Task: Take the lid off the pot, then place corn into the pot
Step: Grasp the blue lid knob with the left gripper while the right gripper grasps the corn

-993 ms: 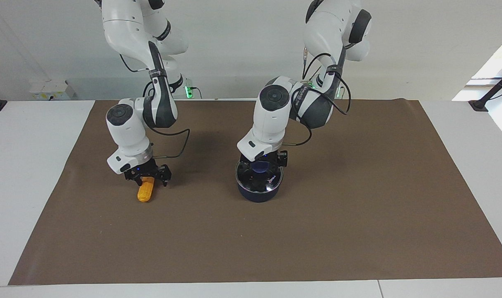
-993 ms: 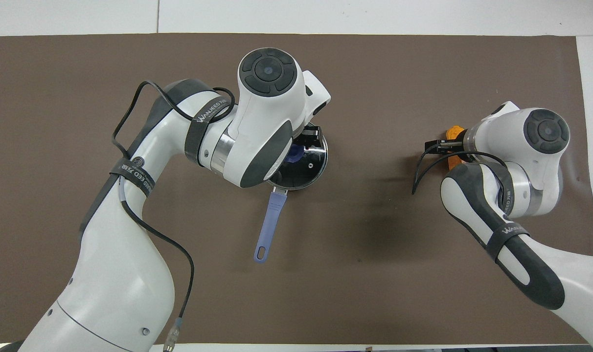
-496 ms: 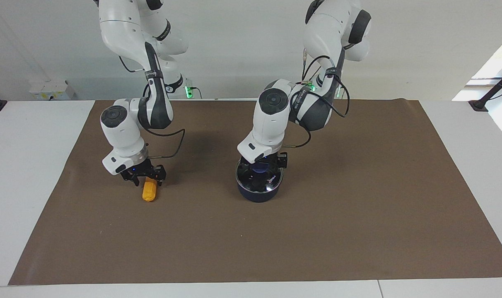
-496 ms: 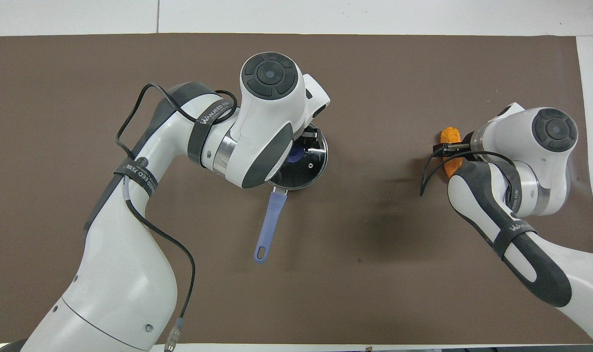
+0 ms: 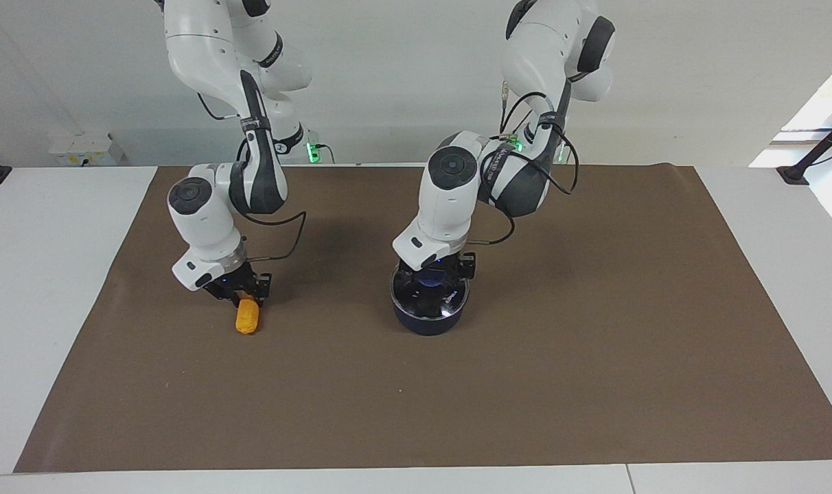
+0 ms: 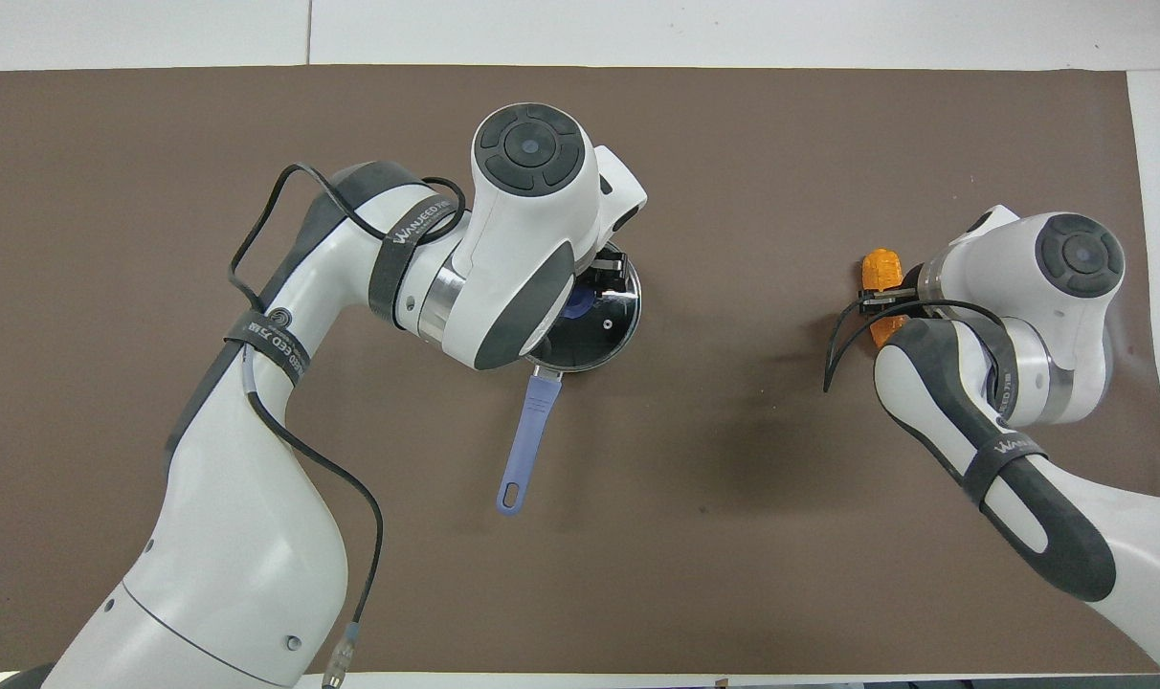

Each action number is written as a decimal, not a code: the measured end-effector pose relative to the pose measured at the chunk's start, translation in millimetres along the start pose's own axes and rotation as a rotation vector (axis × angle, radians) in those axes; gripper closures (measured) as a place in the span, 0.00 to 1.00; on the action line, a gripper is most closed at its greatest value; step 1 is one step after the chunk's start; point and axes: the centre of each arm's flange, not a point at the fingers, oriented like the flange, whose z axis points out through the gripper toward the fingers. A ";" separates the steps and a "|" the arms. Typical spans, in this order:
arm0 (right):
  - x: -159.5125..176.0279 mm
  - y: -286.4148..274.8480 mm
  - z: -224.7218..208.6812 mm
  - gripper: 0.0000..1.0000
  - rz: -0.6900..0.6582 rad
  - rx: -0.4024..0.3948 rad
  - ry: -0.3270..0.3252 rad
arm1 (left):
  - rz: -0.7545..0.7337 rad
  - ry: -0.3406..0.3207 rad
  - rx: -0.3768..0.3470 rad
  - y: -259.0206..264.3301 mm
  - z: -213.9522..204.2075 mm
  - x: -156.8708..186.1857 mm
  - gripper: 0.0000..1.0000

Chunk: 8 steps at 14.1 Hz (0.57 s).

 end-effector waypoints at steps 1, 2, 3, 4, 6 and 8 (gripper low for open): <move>0.0 -1.6 0.0 0.62 -0.009 0.000 0.000 | 0.001 0.000 0.000 0.4 0.2 -0.2 0.15; 0.2 -4.3 -0.3 0.62 -0.015 0.001 0.000 | 0.001 0.000 0.000 0.4 0.2 -0.2 0.16; 1.3 -7.4 -1.7 0.62 -0.020 0.001 -0.001 | 0.002 0.001 -0.001 1.4 -0.1 -0.5 0.20; 3.9 -10.1 -5.6 0.62 -0.025 0.002 -0.007 | 0.002 0.001 -0.001 1.7 0.0 -0.6 0.20; 14.3 -22.6 -22.7 0.62 -0.046 0.004 -0.023 | 0.003 0.002 -0.002 2.5 -0.1 -0.8 0.23; 25.0 -49.9 -43.1 0.62 -0.079 0.006 -0.023 | 0.006 0.005 -0.004 4.4 -0.8 -1.3 0.33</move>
